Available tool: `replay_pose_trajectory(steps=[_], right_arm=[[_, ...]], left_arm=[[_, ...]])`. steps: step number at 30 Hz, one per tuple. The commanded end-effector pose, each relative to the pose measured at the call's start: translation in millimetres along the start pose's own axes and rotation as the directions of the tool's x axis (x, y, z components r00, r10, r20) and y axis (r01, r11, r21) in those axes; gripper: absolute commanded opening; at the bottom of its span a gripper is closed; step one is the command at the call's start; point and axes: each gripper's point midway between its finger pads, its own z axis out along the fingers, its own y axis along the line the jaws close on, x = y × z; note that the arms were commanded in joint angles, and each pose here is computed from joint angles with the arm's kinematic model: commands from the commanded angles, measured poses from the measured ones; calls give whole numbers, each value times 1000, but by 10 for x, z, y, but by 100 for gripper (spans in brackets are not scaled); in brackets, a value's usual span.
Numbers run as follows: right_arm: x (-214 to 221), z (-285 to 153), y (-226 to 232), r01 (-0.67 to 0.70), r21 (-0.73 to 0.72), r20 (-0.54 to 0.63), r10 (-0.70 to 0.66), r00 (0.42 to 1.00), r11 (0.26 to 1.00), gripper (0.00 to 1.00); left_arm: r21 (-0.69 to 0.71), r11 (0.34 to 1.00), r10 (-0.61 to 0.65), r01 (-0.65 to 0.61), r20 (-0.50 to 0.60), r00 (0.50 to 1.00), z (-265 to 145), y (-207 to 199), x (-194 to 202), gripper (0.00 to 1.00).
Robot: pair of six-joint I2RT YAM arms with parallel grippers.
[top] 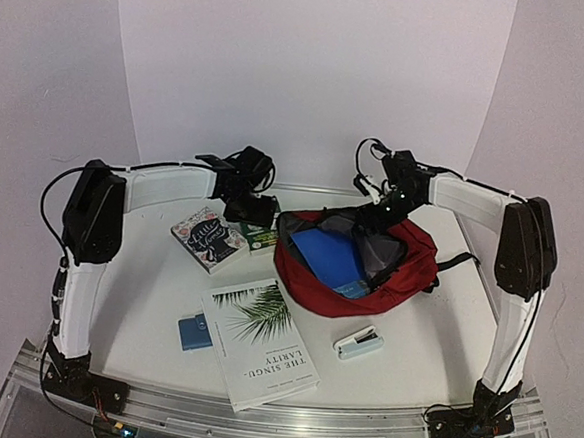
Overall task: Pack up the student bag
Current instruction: Place the files in the student bag, then pick up the book from the center of the board.
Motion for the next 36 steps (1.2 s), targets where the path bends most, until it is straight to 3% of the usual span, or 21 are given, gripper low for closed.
replay_pose_trajectory(steps=[1,6,16,22,30,36], right_arm=[[-468,-736,136,-14,-81,180,28,983,997,85],[-471,-1061,470,-24,-239,216,78,973,971,96],[1,-1161,1457,63,-458,141,3,990,886,98],[507,-1011,2051,94,-580,44,-85,995,809,98],[906,-807,2303,84,-613,-27,-127,992,786,97],[1032,-715,2382,97,-617,-47,-160,986,781,97]], left_arm=[[158,981,-132,114,107,986,-879,-181,-180,72],[227,941,-276,249,96,956,-1254,-38,210,79],[301,856,-460,420,77,884,-1752,-45,1058,86],[372,780,-555,502,43,831,-1853,-187,1631,90],[306,768,-599,562,33,800,-1765,-288,2142,91],[282,716,-667,638,8,745,-1588,-175,2359,91]])
